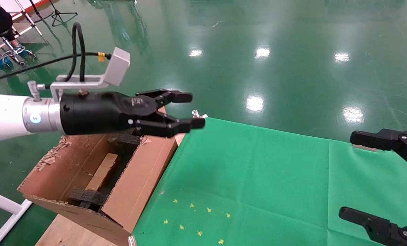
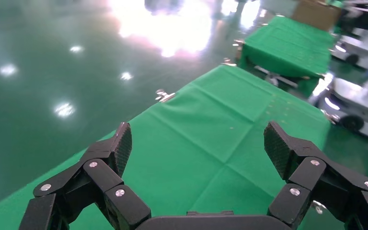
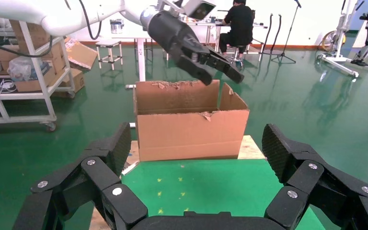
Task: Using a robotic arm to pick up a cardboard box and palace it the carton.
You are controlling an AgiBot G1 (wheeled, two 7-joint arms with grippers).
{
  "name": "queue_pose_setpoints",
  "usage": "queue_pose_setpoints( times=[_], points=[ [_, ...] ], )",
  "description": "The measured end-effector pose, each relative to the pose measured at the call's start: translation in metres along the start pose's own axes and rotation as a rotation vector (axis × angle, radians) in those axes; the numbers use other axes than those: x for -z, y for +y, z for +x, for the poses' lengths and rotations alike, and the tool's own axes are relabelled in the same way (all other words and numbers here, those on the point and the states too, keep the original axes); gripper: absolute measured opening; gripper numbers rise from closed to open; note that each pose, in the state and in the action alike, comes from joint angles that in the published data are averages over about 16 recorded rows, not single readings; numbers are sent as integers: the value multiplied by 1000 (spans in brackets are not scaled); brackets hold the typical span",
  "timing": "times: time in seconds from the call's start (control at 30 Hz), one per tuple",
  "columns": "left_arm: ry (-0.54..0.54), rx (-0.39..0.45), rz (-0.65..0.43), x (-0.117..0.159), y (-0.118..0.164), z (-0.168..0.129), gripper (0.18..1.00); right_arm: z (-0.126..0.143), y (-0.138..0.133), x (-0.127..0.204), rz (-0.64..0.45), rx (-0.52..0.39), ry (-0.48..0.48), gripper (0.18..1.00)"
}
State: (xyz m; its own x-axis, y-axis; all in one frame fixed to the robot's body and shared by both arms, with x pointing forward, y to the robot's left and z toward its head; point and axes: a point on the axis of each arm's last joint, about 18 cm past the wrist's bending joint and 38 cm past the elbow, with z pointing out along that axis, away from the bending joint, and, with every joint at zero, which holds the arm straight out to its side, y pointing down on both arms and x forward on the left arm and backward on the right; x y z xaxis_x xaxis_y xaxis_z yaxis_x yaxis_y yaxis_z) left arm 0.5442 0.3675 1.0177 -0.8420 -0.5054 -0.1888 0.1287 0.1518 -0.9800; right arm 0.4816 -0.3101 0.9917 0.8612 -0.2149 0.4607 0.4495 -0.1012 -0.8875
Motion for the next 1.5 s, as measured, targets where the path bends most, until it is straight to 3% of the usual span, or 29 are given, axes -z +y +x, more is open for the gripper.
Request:
queue_pose_setpoints(
  times=[0.43,0.7,1.0,1.5],
  points=[
    [203,-216,95,-18,4,62,1001,0,0,0,0,0,0,1001],
    [298,-305,155,-23,6,94,1001,0,0,0,0,0,0,1001],
    [332,-331,179,-23,6,106,1001,0,0,0,0,0,1,1001],
    [315,-321,168,-23,6,100,1001,0,0,0,0,0,1,1001]
  ],
)
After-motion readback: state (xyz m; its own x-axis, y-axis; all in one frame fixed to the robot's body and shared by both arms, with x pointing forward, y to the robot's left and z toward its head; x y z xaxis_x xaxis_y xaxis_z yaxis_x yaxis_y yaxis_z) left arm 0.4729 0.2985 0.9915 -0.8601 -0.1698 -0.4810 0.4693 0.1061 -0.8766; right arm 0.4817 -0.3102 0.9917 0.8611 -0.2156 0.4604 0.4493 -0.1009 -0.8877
